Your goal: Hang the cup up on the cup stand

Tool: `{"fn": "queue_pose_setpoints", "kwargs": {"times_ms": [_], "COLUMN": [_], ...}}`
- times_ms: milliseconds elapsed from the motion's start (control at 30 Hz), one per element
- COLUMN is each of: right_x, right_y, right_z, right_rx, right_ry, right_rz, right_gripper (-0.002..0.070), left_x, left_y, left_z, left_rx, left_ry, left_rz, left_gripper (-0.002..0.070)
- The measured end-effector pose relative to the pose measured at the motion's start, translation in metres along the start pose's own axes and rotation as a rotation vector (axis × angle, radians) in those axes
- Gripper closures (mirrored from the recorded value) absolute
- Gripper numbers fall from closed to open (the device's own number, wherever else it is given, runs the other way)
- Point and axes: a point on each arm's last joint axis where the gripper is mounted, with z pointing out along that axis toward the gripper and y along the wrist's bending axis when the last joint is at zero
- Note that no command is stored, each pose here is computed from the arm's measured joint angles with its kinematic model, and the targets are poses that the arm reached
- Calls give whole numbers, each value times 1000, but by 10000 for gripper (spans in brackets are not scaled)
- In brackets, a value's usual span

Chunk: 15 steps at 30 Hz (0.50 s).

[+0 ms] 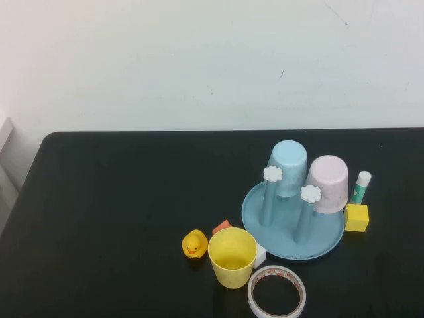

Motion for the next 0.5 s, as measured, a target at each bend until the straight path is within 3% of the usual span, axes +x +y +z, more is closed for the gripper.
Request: {"fn": "queue_pose_setpoints", "kwargs": {"times_ms": [500], "right_x": [0], "right_y": [0], "right_z": [0], "right_rx": [3], "right_ry": [1], "right_rz": [-6], "right_gripper": [678], "left_x": [0], "left_y": [0], "left_z": [0], "left_rx": [0], "left_ry": [0], "left_rz": [0], "left_gripper": [677]}}
